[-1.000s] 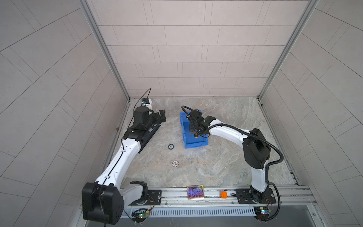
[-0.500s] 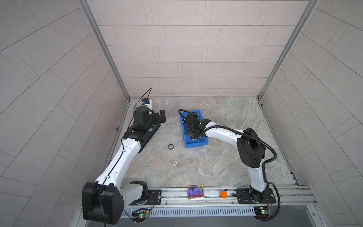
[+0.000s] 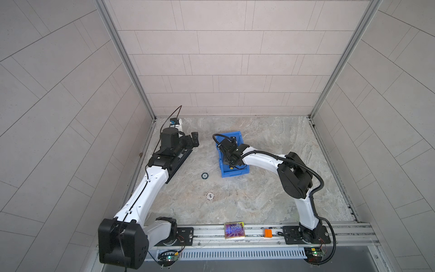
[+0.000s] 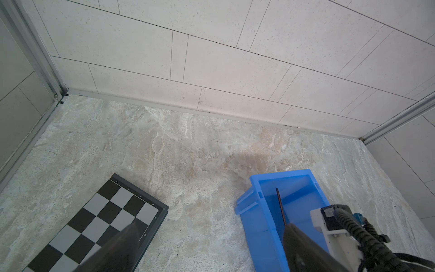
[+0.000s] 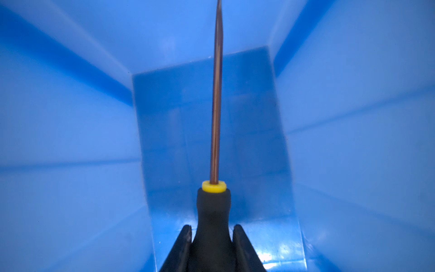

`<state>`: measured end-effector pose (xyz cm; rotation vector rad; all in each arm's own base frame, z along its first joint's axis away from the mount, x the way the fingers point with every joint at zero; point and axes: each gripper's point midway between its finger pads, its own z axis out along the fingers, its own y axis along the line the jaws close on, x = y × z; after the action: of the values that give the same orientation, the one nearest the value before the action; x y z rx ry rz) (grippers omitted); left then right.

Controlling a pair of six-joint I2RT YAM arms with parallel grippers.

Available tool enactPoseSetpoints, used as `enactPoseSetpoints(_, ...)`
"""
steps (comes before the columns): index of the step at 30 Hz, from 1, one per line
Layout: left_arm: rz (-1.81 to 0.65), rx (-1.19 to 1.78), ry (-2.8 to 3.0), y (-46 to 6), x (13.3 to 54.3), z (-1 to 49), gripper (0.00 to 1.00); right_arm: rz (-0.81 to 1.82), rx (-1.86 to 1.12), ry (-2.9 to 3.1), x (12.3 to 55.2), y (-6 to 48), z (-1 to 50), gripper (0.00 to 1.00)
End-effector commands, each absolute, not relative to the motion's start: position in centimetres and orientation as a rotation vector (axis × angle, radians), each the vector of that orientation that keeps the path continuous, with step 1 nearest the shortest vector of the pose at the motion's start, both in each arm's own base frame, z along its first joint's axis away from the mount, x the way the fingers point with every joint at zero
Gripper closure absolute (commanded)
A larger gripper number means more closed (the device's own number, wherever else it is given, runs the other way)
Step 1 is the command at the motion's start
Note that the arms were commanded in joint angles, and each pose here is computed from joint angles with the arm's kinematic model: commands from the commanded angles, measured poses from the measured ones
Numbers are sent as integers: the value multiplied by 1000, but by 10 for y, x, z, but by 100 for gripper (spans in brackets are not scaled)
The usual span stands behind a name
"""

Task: Put the screwdriver in the bin
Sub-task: Place the screwdriver into the bin, then reset both arms

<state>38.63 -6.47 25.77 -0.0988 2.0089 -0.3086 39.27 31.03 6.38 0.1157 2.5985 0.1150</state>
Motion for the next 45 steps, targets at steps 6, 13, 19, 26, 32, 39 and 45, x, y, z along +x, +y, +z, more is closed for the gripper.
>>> enactPoseSetpoints(6,-306,-81,1978,-66,387,273,1,73,141,2586,396,310,60,64)
enactPoseSetpoints(13,-302,-82,1980,-65,387,273,1,85,137,2573,396,310,70,63)
enactPoseSetpoints(19,-301,-80,1982,-65,387,272,0,125,121,2520,398,310,103,63)
enactPoseSetpoints(26,-298,-82,1981,-65,387,272,1,139,75,2428,397,299,158,64)
enactPoseSetpoints(32,-290,-85,1984,-64,387,270,0,85,23,2300,396,276,209,64)
enactPoseSetpoints(39,-255,-90,1983,-60,385,269,0,83,37,2231,392,233,251,64)
enactPoseSetpoints(45,-185,-45,1989,-66,380,266,1,61,64,2201,381,182,273,64)
